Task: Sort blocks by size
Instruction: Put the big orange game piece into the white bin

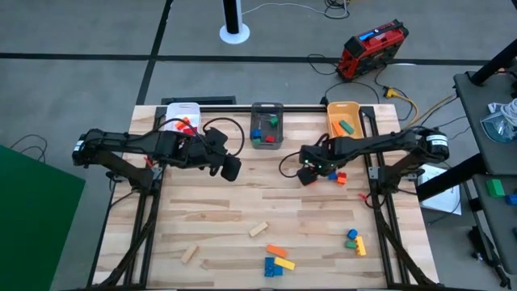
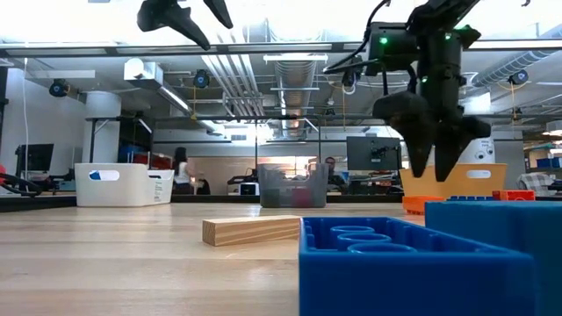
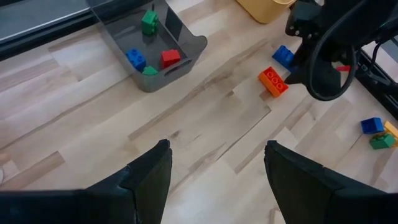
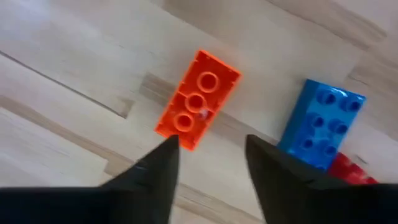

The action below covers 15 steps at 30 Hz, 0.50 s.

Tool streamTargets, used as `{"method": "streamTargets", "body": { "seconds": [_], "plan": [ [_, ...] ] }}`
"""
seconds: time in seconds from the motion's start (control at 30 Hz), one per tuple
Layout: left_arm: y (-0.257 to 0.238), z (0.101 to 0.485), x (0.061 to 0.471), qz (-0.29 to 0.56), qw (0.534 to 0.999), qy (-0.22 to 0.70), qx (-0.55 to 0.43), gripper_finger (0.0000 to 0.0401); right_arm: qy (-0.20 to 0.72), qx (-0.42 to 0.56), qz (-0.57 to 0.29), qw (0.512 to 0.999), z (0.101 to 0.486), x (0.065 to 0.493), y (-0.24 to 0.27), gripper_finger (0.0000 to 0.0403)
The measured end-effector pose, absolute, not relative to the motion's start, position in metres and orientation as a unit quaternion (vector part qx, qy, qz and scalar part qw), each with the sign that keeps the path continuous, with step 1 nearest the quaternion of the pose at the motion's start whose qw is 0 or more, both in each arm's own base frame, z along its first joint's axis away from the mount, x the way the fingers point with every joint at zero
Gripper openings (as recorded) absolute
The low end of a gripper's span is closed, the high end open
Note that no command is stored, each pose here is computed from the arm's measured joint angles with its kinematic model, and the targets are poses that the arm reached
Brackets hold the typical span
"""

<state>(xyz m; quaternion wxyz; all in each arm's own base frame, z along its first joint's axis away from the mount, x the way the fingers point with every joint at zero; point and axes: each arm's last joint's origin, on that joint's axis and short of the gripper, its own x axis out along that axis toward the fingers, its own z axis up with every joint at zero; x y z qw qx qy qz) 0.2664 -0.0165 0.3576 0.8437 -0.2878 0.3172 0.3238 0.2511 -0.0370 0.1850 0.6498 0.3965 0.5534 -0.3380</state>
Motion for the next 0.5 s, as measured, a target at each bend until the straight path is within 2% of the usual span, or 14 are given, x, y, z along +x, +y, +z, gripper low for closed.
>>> {"method": "streamTargets", "body": {
  "seconds": [0.1, 0.27, 0.4, 0.5],
  "plan": [
    [-0.016, 0.358, 0.266, 0.324, 0.844, 0.317, -0.286, 0.0231, 0.544, 0.397, -0.335, 0.659, 0.179, 0.258, -0.037, 0.0272],
    [-0.016, 0.358, 0.266, 0.324, 0.844, 0.318, -0.285, 0.0231, 0.571, 0.392, -0.344, 0.634, 0.160, 0.264, -0.038, 0.0325],
    [-0.015, 0.358, 0.266, 0.321, 0.847, 0.321, -0.277, 0.0231, 0.595, 0.383, -0.347, 0.615, 0.144, 0.267, -0.037, 0.0336],
    [-0.015, 0.358, 0.266, 0.322, 0.847, 0.321, -0.276, 0.0231, 0.605, 0.372, -0.341, 0.615, 0.136, 0.270, -0.036, 0.0326]
  ]
}}
